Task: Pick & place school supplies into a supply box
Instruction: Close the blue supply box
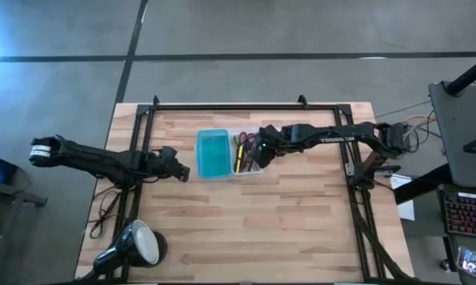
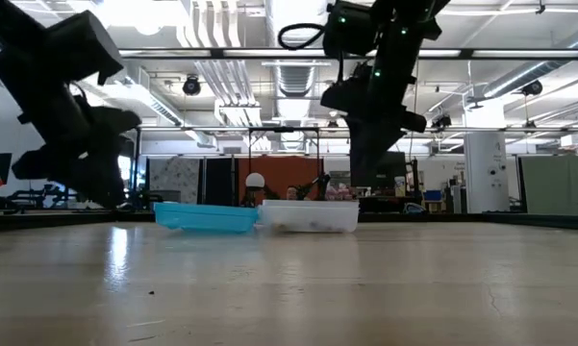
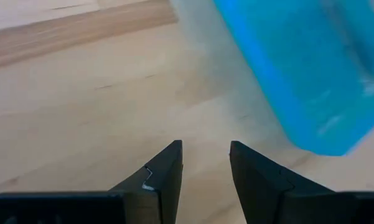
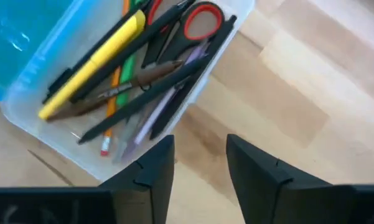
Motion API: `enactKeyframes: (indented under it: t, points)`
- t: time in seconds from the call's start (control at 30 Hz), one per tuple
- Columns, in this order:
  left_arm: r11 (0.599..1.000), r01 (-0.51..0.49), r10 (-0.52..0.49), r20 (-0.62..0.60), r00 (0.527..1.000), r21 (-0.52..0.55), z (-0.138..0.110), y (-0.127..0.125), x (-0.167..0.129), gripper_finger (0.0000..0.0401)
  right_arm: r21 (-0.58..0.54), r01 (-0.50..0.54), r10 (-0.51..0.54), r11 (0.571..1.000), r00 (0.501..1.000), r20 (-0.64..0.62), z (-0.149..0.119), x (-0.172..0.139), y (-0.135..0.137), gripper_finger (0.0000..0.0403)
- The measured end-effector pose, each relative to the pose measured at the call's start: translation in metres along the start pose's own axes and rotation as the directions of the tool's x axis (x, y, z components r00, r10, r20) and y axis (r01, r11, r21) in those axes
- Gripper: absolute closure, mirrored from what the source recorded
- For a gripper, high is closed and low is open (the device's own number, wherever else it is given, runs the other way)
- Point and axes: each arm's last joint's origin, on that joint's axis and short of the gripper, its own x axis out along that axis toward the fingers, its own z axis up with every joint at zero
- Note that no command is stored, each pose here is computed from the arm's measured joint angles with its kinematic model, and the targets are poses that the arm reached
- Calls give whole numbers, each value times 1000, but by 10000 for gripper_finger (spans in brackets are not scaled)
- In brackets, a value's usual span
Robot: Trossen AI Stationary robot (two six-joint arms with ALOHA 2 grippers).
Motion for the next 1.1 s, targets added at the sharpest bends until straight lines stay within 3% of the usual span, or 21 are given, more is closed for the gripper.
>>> enactKeyframes:
  t: [0.13, 0.27, 0.37, 0.5, 0.6, 0.73, 0.87, 0.97, 1.03, 1.1]
  points:
    - [999, 48, -48, 16, 999, -21, 8, -9, -8, 282, -135, -7, 8, 991, 1000, 4, -13, -1, 0, 279]
    - [996, 74, -72, 34, 997, -53, 13, -16, -14, 282, -236, -65, 85, 969, 993, 76, -27, -4, -12, 291]
    - [984, 56, -52, 26, 998, -167, 15, -15, -17, 282, -286, -110, 150, 952, 981, 121, -41, -7, -29, 302]
    - [896, -26, 32, 5, 999, -442, 12, -3, -16, 282, -274, -144, 196, 951, 966, 172, -52, -12, -54, 315]
    - [831, -45, 52, -3, 999, -554, 7, 5, -10, 282, -233, -217, 262, 948, 948, 183, -50, -12, -69, 324]
    - [772, -23, 46, 20, 999, -635, 3, 14, 3, 282, -175, -279, 310, 944, 932, 187, -36, -2, -80, 336]
    - [697, 115, -47, 116, 992, -707, 8, 17, 19, 282, -95, -272, 284, 958, 945, 160, -23, 13, -85, 342]
    - [646, 104, -31, 110, 993, -756, 9, 24, 29, 284, -88, -276, 284, 957, 953, 108, -21, 27, -83, 342]
    - [634, 53, -18, 54, 998, -771, 10, 28, 35, 290, -85, -269, 276, 960, 957, 88, -19, 33, -81, 342]
    - [652, 15, -14, 9, 1000, -758, 13, 29, 39, 305, -70, -268, 274, 961, 958, 84, -17, 35, -80, 343]
